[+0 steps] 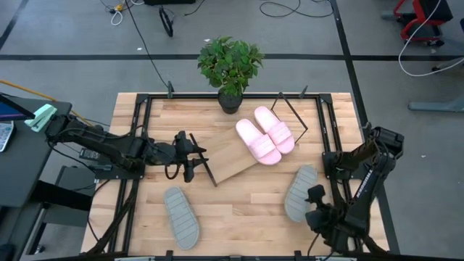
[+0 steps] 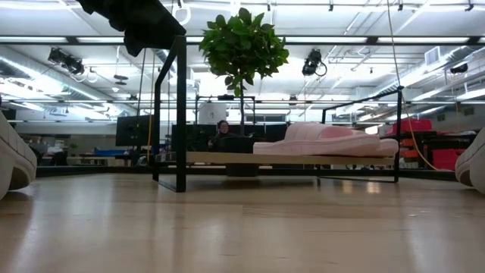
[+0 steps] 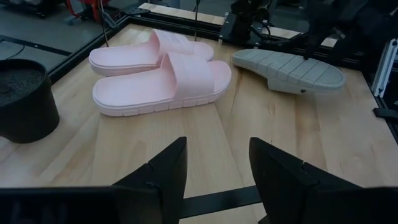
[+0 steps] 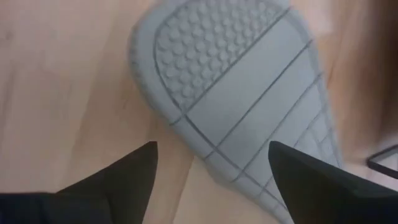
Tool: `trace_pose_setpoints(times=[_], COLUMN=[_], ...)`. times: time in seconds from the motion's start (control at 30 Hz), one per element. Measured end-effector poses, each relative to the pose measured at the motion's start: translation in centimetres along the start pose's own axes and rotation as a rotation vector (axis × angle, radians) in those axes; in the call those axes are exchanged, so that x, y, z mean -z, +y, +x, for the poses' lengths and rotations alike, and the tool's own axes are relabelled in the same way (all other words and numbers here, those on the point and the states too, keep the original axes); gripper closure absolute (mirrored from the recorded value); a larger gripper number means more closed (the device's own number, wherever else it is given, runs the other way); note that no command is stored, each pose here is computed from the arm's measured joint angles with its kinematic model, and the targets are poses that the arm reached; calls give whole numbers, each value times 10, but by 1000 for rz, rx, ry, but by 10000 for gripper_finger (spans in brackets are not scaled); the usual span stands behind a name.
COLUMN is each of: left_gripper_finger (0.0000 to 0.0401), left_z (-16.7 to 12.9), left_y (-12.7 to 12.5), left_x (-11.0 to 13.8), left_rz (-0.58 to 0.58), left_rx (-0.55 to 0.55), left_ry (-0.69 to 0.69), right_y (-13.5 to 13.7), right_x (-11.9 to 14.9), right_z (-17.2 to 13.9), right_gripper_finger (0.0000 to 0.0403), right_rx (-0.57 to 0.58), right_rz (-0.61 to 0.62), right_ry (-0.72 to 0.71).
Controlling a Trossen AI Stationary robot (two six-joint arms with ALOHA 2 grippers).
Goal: Pick and place slides into the shelf
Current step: Put the right gray slipper on the shelf
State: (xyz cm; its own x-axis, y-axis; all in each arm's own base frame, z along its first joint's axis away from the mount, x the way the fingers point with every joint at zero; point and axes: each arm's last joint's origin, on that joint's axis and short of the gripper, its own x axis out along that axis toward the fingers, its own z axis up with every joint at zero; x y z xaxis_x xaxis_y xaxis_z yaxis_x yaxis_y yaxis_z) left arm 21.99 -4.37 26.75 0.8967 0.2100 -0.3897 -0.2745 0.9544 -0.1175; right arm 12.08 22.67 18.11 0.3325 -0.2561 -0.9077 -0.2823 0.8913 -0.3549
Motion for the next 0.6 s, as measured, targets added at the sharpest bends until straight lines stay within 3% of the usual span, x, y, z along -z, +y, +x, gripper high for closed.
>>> trace_pose_setpoints(times=[0.6], left_gripper_finger=[225], left_z=[0], left_y=[0], left_x=[0], left_rz=[36], left_rx=[-1], left_ry=[0], right_y=[-12], right_x=[8], right_z=[44], right_gripper_finger=[102], right_rx=[33], right_rz=[-107], right_ry=[-19])
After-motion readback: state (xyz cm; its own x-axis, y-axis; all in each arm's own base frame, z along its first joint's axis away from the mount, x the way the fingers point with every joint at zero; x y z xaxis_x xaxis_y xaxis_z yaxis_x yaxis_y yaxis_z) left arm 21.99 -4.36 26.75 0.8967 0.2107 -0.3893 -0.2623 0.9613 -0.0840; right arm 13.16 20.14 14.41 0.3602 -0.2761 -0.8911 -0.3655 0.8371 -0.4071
